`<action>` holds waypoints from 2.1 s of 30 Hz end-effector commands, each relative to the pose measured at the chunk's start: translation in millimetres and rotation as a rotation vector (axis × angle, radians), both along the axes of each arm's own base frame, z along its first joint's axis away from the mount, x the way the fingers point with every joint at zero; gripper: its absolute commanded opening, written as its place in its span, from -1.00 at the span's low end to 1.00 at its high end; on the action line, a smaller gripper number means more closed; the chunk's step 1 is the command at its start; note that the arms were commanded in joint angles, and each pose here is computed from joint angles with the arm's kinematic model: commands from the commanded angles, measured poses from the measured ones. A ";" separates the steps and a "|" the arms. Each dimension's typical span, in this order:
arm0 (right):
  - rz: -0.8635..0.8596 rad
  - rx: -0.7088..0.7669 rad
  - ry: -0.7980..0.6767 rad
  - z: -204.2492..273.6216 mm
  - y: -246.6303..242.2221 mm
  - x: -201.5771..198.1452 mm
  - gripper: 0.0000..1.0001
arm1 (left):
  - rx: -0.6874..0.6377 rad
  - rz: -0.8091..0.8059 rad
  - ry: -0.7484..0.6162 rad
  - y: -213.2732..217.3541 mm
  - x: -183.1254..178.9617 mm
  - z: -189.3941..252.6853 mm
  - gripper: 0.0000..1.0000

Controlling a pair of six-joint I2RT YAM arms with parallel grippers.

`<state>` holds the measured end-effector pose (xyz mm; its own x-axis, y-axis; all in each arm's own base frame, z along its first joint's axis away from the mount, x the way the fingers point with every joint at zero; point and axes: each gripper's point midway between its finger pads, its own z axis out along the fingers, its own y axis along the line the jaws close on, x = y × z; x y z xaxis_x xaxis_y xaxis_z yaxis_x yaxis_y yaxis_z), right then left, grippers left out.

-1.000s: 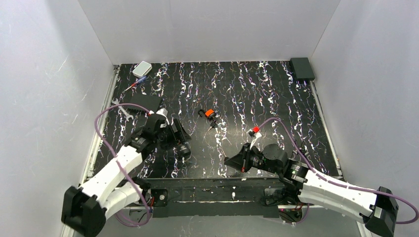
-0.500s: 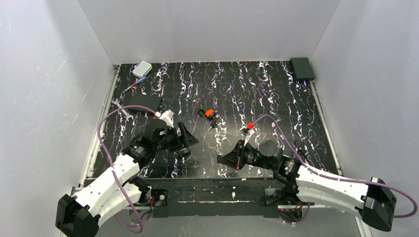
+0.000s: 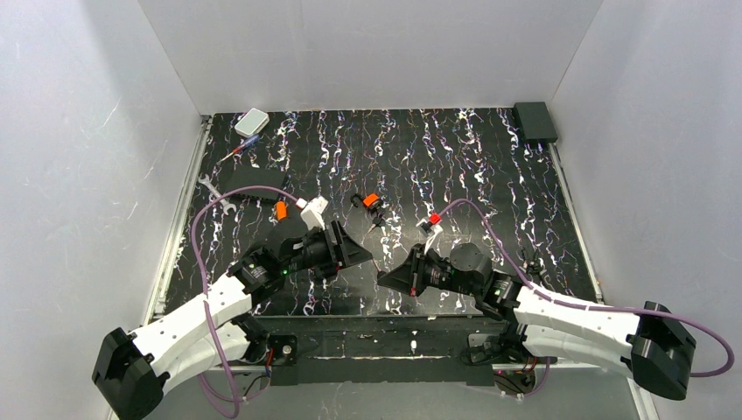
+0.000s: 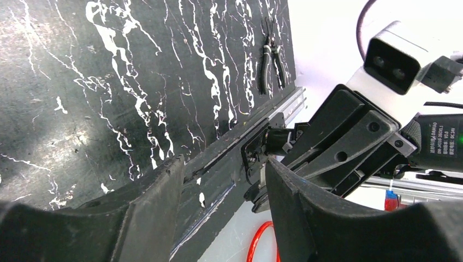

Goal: Unlock with the key

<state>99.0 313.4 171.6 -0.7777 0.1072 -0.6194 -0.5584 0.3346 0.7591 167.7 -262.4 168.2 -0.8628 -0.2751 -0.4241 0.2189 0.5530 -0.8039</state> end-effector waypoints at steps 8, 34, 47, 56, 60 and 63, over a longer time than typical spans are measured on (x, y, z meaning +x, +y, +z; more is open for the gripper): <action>0.032 0.142 -0.044 47.9 16.7 1.5 -0.97 | -0.074 -0.033 -0.037 -16.3 -6.4 11.2 -0.18; 0.039 -0.097 -0.247 44.7 4.5 14.8 0.29 | -0.147 0.079 0.110 -23.3 -7.5 1.4 -1.00; 0.043 -0.282 -0.730 43.7 -32.8 14.0 0.54 | -0.018 0.314 0.452 -12.9 -2.2 -22.9 -1.00; 0.034 -0.314 -1.192 29.3 -11.2 1.1 0.39 | -0.014 0.389 0.664 -14.3 -13.2 -24.8 -1.00; 0.016 -0.323 -1.215 29.2 -7.9 4.3 0.34 | -0.031 0.382 0.666 -15.3 -14.5 -23.2 -1.00; 0.012 -0.315 -1.228 31.2 -3.8 4.2 0.32 | -0.038 0.380 0.665 -15.5 -14.4 -22.0 -1.00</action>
